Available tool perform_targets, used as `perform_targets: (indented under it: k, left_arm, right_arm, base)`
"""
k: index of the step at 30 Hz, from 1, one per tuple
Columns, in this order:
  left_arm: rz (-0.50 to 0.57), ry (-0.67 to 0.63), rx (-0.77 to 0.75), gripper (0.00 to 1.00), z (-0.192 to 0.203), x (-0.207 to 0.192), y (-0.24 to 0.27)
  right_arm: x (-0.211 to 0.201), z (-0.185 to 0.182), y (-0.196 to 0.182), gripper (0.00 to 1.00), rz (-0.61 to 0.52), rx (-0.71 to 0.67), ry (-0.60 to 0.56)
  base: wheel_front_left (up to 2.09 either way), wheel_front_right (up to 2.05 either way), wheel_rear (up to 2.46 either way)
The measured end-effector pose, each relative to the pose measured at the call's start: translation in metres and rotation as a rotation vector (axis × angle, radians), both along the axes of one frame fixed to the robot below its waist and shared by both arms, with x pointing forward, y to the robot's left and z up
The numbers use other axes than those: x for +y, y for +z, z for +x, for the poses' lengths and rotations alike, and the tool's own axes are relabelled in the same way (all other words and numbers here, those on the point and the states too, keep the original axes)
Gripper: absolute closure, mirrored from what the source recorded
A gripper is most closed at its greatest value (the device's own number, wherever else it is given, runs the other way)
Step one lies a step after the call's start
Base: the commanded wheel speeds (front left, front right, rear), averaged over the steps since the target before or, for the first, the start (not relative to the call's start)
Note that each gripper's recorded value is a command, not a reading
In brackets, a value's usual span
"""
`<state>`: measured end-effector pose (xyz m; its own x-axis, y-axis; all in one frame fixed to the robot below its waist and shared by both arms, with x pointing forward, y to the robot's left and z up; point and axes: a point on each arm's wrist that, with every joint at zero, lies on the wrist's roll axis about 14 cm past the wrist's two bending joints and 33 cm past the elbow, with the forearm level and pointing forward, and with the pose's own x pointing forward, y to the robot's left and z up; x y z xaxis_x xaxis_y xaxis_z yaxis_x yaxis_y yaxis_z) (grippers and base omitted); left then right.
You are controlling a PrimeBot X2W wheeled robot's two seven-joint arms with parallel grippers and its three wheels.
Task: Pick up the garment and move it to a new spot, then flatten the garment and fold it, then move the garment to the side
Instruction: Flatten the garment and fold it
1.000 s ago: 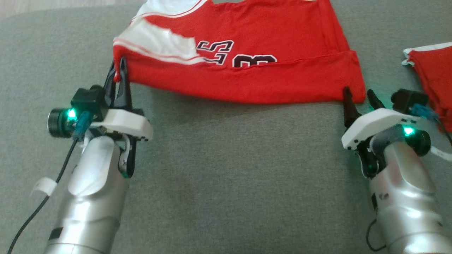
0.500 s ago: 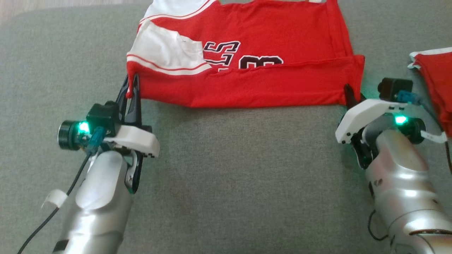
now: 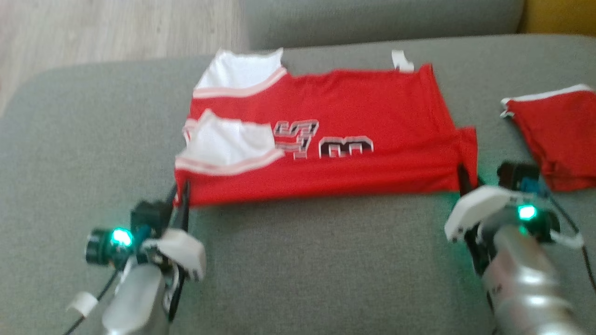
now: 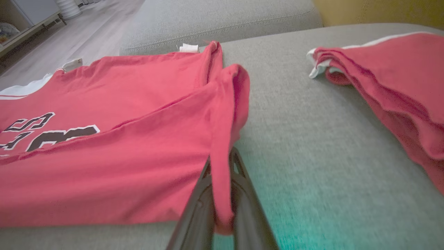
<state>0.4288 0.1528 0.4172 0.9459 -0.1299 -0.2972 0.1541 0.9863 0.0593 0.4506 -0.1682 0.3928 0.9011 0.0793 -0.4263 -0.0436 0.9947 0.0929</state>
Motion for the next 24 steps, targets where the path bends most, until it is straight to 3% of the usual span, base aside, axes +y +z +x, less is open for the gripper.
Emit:
perform_targets:
  k: [13, 22, 23, 24]
  left_arm:
    - [-0.006, -0.045, 0.095, 1.00, -0.076, -0.009, -0.021]
    - [-0.029, -0.011, 0.076, 1.00, -0.088, -0.011, -0.015]
    - [-0.029, -0.011, 0.072, 1.00, -0.088, -0.011, -0.014]
    - [-0.029, -0.008, 0.070, 0.83, -0.087, -0.011, -0.014]
  right_arm:
    - [-0.005, -0.067, -0.009, 1.00, 0.047, 0.048, -0.030]
    - [-0.008, -0.090, -0.013, 1.00, 0.089, 0.041, -0.057]
    - [-0.008, -0.090, -0.010, 0.62, 0.088, 0.031, -0.057]
    - [-0.009, -0.089, -0.007, 0.00, 0.088, 0.014, -0.058]
  base:
    - [0.00, 0.00, 0.00]
    - [0.00, 0.00, 0.00]
    - [0.00, 0.00, 0.00]
    - [0.00, 0.00, 0.00]
